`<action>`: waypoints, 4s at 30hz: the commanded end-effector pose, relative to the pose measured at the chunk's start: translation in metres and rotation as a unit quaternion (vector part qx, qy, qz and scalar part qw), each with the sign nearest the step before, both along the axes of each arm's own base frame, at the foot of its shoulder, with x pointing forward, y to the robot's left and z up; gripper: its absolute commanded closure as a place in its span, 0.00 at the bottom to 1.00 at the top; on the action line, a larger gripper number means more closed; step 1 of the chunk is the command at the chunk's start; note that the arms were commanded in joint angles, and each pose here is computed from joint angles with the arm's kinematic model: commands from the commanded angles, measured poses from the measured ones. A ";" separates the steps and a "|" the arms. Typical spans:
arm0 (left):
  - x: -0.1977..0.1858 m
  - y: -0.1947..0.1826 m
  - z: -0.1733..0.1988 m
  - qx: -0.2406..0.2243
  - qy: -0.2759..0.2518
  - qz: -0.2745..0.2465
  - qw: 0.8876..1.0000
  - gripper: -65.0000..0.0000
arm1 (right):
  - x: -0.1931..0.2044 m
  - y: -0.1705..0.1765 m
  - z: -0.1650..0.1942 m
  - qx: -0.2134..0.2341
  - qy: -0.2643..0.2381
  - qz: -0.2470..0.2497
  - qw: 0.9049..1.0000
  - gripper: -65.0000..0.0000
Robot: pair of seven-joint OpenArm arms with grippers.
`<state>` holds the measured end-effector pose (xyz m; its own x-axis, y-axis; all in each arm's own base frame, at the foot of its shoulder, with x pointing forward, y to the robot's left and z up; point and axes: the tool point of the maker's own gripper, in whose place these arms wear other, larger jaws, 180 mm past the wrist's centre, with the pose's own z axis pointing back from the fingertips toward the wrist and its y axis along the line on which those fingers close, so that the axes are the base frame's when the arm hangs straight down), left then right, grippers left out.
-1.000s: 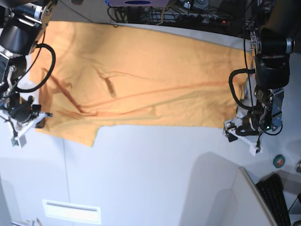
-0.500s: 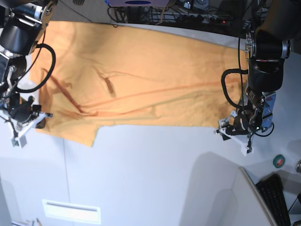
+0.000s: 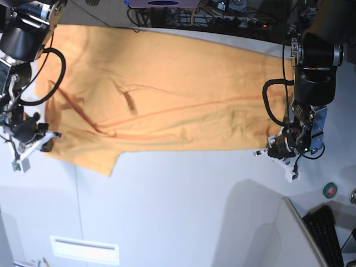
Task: Layout the t-shirt on the table in an organized manner, then fold the t-shirt properly
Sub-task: 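Lay the folded edge down and pull it straight with both grippers, then release the fold and reposition both grippers along the folded shirt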
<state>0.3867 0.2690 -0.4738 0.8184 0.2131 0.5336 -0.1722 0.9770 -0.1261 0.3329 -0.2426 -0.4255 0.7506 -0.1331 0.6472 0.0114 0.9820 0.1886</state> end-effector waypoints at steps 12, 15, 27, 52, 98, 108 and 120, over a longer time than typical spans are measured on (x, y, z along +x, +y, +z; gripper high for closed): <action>0.066 -0.009 0.097 0.017 -0.144 -0.031 0.989 1.00 | 0.037 -0.024 0.048 -0.025 -0.119 -0.013 0.992 1.00; 0.075 -0.013 0.112 0.018 -0.165 -0.036 0.986 1.00 | 0.044 -0.020 0.053 -0.029 -0.131 -0.001 0.991 1.00; 0.087 -0.018 0.136 0.021 -0.195 -0.044 0.980 1.00 | 0.067 -0.024 0.039 0.005 -0.181 -0.025 0.983 1.00; -0.003 0.004 0.087 0.049 -0.143 -0.051 0.987 1.00 | 0.011 -0.041 0.004 -0.026 -0.136 -0.015 0.990 1.00; -0.140 0.005 0.080 0.080 -0.063 -0.075 0.992 1.00 | -0.166 0.007 -0.019 -0.046 0.016 0.007 0.999 1.00; -0.152 0.014 0.060 0.076 -0.029 -0.063 0.995 1.00 | -0.173 0.010 -0.024 -0.042 0.026 0.009 0.999 1.00; -0.165 0.026 0.061 0.087 0.000 -0.060 0.994 0.52 | -0.181 0.008 -0.024 -0.045 0.032 0.006 0.998 0.35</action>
<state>0.2135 0.2859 -0.4249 0.8541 0.0334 0.5190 -0.0503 0.9986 0.0185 0.1473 -0.2297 -0.4581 0.8135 -0.0709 0.5772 0.0100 0.9941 0.1081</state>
